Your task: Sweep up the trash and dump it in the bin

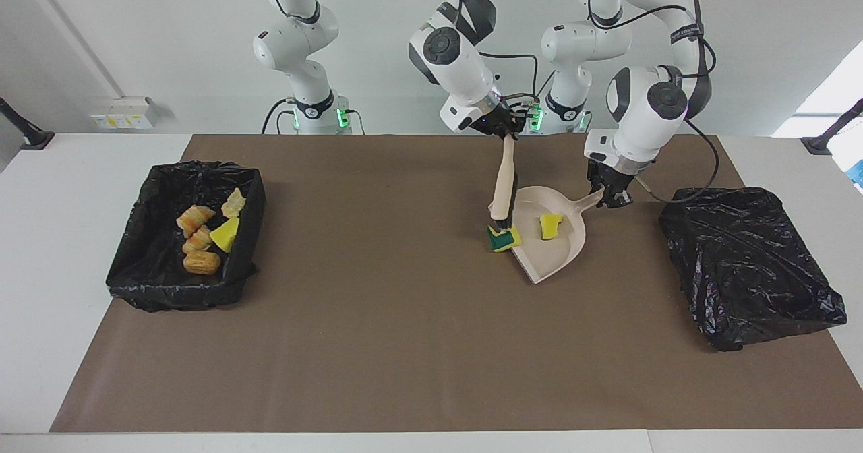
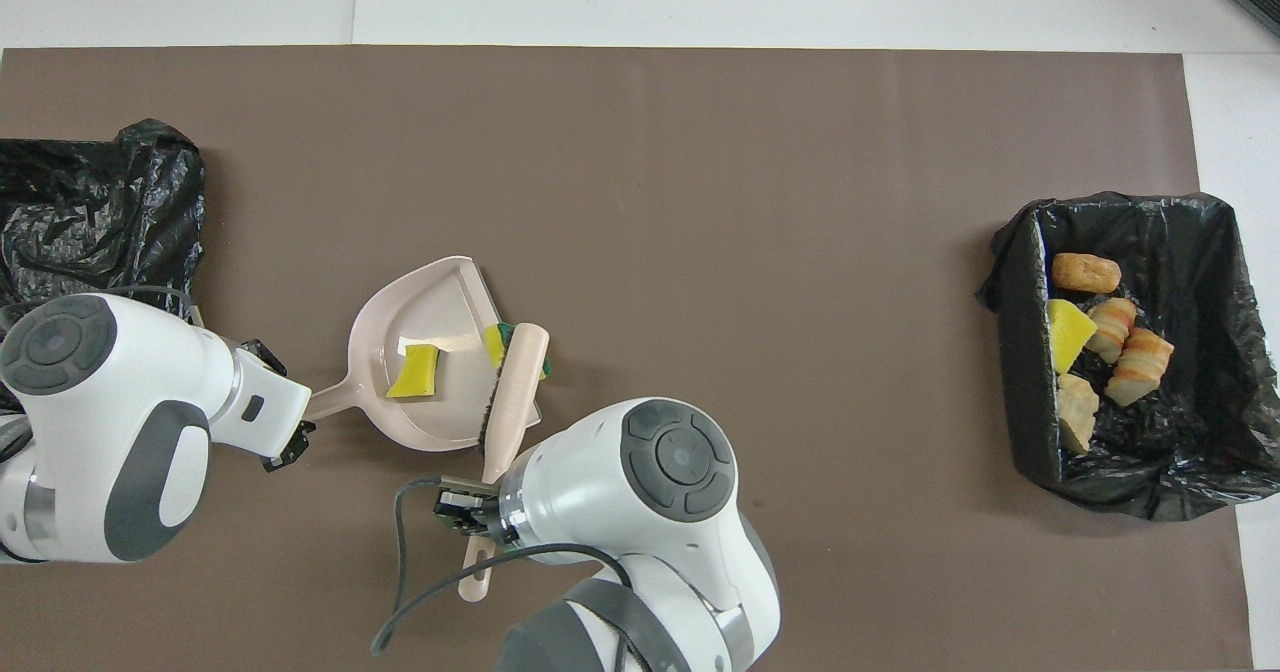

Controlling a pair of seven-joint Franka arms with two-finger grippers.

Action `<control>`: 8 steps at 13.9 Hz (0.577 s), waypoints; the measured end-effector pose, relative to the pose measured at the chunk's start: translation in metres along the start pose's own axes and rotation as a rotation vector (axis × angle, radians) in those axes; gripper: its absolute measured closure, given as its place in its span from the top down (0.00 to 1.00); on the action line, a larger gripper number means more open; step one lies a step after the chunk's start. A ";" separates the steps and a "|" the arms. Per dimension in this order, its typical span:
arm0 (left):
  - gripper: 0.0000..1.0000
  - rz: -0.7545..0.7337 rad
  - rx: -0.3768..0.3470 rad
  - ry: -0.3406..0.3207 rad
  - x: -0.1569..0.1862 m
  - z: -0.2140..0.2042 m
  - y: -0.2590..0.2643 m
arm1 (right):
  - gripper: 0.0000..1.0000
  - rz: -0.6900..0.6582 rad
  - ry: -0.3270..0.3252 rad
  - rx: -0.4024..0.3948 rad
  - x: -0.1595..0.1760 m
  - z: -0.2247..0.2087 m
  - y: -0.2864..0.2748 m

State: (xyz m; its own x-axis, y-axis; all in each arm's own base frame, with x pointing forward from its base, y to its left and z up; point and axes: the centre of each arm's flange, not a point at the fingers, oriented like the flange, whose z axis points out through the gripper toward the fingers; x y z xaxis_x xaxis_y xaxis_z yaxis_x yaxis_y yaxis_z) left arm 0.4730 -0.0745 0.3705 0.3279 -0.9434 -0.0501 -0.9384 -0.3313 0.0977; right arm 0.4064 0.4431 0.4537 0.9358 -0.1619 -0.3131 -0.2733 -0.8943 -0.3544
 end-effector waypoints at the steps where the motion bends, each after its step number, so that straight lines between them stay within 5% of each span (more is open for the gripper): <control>1: 0.32 0.002 -0.001 -0.001 0.001 0.000 0.001 | 0.27 -0.031 0.018 -0.072 0.005 -0.013 0.012; 8: 0.32 0.026 -0.007 -0.007 0.006 0.002 0.005 | 0.27 -0.433 -0.022 -0.332 0.049 0.031 0.076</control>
State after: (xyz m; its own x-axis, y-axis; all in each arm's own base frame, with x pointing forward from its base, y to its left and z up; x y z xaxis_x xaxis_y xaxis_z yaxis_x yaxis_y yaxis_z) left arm 0.4701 -0.0819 0.3686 0.3028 -0.9515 -0.0545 -0.9457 -0.3071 0.1062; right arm 0.4247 0.3797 0.3841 0.9413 0.2558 -0.2201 0.2240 -0.9615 -0.1593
